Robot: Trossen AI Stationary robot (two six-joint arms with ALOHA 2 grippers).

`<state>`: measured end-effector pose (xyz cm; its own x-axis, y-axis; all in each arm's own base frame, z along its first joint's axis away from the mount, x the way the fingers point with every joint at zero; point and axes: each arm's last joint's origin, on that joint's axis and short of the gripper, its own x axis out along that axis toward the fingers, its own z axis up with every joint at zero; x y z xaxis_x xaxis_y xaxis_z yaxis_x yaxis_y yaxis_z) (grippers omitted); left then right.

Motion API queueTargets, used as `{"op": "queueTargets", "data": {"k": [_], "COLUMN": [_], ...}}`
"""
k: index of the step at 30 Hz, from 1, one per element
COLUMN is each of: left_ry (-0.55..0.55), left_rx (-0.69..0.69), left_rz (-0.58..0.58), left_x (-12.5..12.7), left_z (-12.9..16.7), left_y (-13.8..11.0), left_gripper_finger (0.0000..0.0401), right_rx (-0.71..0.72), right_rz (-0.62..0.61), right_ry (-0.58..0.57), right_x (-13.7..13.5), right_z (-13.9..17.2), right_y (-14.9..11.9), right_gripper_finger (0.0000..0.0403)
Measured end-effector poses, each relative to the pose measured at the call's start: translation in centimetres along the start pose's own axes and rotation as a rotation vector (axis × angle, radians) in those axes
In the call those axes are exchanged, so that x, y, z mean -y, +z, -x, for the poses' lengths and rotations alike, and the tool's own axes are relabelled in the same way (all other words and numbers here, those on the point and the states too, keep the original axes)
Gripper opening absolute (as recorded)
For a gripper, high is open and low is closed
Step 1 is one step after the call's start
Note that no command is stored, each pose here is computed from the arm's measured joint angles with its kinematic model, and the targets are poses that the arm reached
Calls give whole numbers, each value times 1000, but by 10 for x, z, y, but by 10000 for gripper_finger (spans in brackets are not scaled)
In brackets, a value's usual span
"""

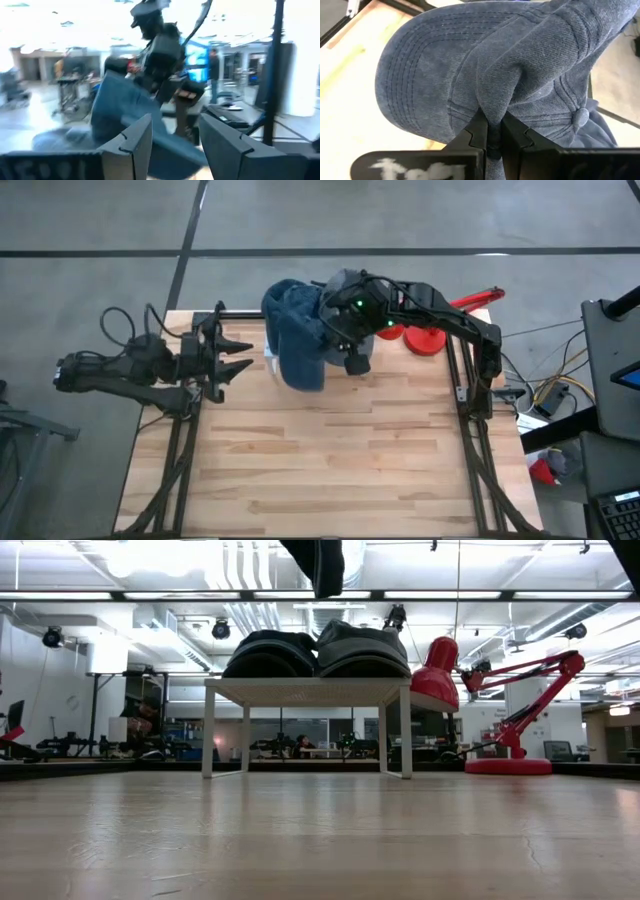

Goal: Pick & Place hat
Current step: Stack the blue cap on the blue cap on the shelf

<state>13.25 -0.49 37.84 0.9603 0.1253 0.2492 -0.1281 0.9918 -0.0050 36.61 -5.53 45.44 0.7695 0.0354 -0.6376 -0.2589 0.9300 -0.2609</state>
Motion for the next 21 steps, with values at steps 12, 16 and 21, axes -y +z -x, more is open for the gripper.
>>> {"op": "queueTargets", "data": {"k": [12,16,21], "left_ry": [-198,-214,-252], "left_rx": [-106,-243,-387], "left_rz": [-5,27,41], "left_x": [14,18,27], "left_z": [-44,-52,-62], "left_y": [19,30,42], "left_gripper_finger": [165,165,165], "right_rx": [-90,-146,-203], "right_rz": [3,-37,-59], "right_ry": [198,266,316], "right_x": [-38,-54,-72], "right_z": [-26,-38,-53], "right_y": [3,3,4], "right_gripper_finger": [17,18,18]}}
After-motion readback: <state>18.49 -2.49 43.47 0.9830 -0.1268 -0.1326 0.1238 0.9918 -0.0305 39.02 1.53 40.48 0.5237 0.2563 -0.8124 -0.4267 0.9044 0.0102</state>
